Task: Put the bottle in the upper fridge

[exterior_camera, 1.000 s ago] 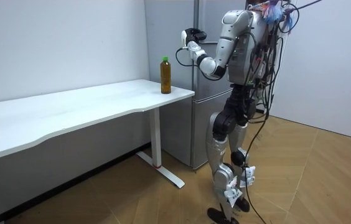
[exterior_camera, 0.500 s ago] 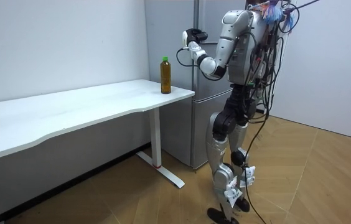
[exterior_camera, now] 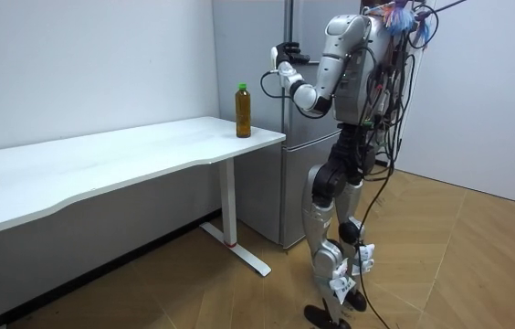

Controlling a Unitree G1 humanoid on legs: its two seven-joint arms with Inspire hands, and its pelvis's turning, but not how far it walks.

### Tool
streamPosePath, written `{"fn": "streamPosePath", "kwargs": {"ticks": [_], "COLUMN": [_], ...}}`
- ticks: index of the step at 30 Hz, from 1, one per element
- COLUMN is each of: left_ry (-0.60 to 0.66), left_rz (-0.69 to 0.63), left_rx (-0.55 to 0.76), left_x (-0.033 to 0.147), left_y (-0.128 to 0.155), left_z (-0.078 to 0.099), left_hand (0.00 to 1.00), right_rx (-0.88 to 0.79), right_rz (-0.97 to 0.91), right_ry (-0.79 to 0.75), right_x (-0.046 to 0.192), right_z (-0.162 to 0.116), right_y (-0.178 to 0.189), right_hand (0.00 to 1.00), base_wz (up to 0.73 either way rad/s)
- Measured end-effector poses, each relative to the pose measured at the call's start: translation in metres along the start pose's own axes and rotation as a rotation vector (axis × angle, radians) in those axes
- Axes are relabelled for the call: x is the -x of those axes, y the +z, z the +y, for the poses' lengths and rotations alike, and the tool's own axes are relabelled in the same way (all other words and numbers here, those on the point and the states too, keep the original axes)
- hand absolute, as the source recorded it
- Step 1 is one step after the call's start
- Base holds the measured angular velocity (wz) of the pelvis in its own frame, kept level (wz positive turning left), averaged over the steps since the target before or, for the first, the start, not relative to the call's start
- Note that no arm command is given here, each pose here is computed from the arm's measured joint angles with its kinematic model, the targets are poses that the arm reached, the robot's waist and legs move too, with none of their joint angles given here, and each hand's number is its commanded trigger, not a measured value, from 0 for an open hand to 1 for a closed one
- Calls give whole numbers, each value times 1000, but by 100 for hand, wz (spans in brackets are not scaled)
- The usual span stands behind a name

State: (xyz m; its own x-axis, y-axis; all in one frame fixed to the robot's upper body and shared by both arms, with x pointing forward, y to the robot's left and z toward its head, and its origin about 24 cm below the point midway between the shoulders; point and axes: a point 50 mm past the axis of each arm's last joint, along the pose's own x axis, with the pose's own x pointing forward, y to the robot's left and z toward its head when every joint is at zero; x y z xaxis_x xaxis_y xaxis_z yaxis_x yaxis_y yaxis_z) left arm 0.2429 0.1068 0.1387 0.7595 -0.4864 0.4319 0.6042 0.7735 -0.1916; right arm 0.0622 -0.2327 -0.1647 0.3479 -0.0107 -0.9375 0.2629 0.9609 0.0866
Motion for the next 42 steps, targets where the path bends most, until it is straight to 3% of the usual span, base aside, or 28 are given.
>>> {"fn": "streamPosePath", "kwargs": {"ticks": [32, 42], "left_ry": [-59, -181], "left_rz": [13, 20], "left_rx": [89, 232], "left_x": [6, 6], "left_y": [-20, -32], "left_z": [-18, -41], "left_hand": [0, 0], "right_rx": [21, 7], "right_rz": [-23, -33], "right_ry": [47, 33], "right_x": [-2, -2], "right_z": [7, 5], "right_y": [9, 11], "right_hand": [0, 0], "base_wz": [0, -12]}}
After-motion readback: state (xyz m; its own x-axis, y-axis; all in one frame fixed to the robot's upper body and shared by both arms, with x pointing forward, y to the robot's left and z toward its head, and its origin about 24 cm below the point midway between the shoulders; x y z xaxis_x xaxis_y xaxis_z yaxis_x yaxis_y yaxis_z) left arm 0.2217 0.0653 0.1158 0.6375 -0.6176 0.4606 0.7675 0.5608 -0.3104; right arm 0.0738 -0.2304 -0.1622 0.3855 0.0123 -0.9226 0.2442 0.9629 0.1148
